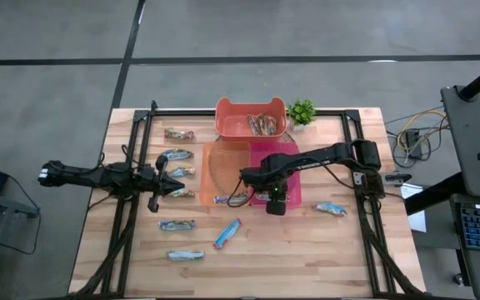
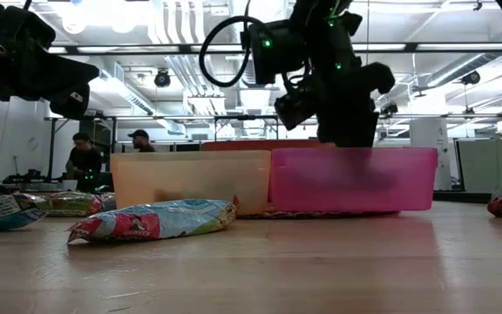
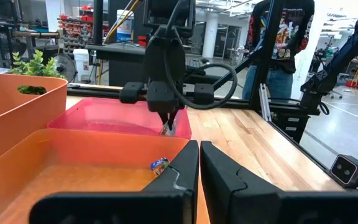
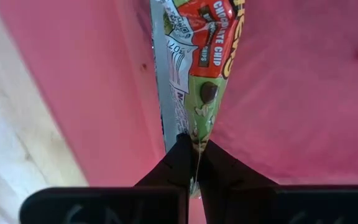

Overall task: Pick and place Granola Bars by type
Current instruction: Put the red granola bar into the pink bin

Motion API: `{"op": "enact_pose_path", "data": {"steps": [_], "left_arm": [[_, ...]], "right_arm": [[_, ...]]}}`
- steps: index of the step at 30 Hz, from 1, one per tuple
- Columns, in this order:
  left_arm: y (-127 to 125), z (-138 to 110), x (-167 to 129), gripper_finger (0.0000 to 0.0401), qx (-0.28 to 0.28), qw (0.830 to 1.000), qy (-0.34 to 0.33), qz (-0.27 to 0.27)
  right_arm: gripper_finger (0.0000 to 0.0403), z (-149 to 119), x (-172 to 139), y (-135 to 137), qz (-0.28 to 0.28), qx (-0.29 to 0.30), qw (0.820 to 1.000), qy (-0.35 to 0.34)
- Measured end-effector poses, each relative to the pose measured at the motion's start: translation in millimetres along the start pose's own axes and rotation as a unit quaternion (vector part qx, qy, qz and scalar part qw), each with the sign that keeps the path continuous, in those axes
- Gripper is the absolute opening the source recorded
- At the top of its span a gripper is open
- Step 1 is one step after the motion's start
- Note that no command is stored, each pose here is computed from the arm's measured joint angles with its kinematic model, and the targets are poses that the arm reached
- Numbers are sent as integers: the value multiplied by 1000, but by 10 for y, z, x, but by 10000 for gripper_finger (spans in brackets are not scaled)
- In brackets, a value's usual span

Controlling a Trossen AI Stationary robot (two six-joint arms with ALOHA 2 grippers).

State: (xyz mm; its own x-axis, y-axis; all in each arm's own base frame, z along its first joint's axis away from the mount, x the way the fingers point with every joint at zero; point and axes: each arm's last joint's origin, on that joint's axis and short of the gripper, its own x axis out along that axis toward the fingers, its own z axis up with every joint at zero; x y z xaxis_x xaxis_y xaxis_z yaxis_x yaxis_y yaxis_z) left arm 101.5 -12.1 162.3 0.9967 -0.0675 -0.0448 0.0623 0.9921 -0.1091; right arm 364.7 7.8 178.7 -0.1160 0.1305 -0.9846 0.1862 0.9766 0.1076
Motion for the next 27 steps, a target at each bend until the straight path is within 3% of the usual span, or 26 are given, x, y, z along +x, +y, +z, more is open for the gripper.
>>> {"op": "enact_pose_path", "data": {"steps": [14,27], "left_arm": [[0,1,0,0,0,1000,0,0],[0,1,0,0,0,1000,0,0]], "right_arm": [[12,-11,102,-10,11,0,1000,-1],[135,-57,-115,-10,-12,-10,1000,7]]}}
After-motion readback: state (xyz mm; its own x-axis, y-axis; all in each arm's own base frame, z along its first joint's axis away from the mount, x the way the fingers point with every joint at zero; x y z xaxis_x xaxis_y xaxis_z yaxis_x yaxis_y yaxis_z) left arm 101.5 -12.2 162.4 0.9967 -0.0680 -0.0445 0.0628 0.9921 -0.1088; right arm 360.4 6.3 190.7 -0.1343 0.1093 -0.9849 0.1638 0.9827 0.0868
